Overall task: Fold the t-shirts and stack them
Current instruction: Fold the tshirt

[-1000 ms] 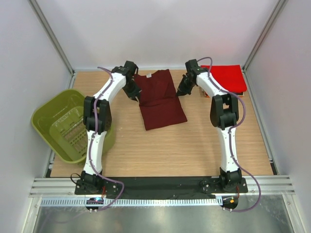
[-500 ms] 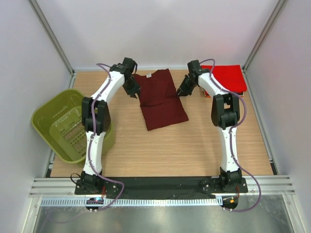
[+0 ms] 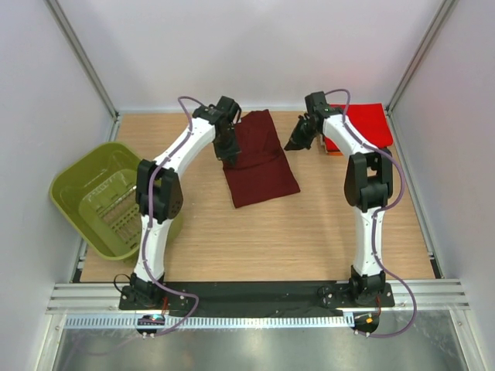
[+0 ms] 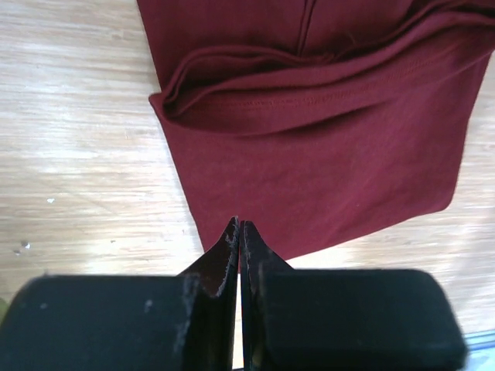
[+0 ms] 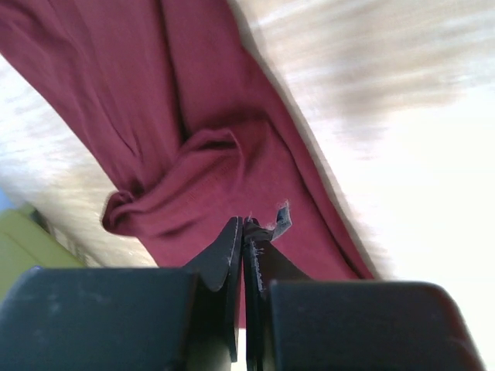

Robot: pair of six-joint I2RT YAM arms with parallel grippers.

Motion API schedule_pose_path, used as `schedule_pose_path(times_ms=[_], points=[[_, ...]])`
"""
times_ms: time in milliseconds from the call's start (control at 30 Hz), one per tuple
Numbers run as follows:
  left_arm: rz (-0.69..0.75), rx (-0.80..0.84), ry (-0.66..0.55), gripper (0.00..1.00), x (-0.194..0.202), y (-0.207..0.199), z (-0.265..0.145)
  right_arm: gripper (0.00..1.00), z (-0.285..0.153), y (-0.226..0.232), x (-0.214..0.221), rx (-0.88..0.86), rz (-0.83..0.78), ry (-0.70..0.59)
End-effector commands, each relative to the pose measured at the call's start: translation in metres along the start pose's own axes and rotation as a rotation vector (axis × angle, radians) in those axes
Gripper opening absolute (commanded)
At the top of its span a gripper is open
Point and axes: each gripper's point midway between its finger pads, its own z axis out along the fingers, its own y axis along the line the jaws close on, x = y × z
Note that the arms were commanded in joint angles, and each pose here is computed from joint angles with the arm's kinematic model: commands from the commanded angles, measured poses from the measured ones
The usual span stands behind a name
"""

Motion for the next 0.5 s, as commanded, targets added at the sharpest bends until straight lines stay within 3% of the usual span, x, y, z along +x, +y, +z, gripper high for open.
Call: schedule_pose_path(times_ms=[0, 300, 467], points=[[0.056, -0.068, -0.001, 0.0, 0.005, 0.01, 0.004, 0.06, -0.016, 0.001, 0.006, -0.009, -0.04, -0.014], [0.056, -0.15, 0.076, 0.0, 0.023, 0.025, 0.039, 0.06, 0.002, -0.002, 0.027, 0.005, -0.041, 0.027], [0.051, -0.181, 0.019, 0.0, 0.009, 0.026, 0.053, 0.05, 0.002, 0.004, 0.025, -0.005, -0.042, 0.012]])
